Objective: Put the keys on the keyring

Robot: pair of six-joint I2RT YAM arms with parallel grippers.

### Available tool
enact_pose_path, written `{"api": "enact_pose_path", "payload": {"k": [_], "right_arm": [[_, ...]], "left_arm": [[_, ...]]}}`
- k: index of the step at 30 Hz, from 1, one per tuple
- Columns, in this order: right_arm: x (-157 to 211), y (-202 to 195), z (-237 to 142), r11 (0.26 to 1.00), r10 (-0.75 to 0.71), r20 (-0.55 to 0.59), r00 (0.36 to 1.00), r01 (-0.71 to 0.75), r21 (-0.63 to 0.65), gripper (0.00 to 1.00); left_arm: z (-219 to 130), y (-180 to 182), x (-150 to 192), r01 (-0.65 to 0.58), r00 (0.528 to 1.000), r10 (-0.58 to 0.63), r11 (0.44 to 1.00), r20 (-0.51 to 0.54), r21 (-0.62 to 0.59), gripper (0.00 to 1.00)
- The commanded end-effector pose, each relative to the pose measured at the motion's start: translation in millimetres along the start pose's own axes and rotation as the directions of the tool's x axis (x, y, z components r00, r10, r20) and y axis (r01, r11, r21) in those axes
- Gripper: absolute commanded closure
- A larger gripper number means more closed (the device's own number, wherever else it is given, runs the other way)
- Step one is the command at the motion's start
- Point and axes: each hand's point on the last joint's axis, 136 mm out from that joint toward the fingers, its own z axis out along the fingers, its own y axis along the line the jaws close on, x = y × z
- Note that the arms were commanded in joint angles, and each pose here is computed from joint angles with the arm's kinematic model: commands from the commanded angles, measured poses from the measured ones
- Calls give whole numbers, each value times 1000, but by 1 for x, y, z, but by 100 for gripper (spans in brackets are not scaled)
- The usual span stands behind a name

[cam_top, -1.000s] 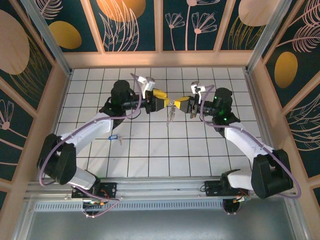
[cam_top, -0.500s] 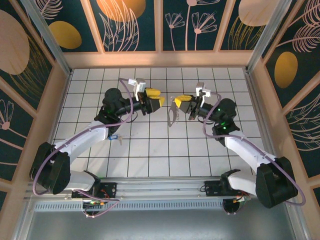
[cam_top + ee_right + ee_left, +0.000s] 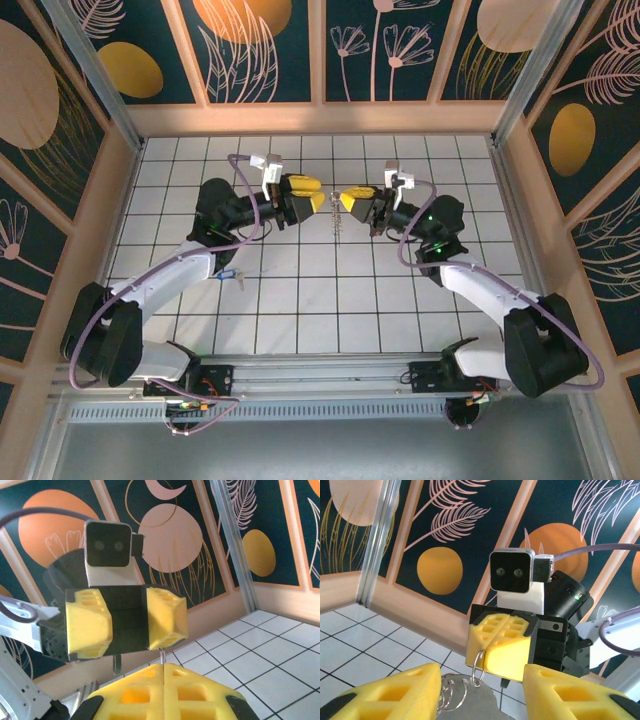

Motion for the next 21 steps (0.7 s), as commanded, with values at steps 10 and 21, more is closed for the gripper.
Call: {"api": "enact_pose_path", "payload": {"k": [10, 21], "right_arm": [[-25, 27, 14, 987, -15, 57, 998, 24, -161, 100], [-21, 31, 22, 982, -5, 46, 999, 14, -187, 100]], "left_arm": [[-4, -10, -7, 8, 999, -12, 996, 44, 85, 60], [-3, -6, -6, 21, 998, -26, 996, 51, 91, 61]]}}
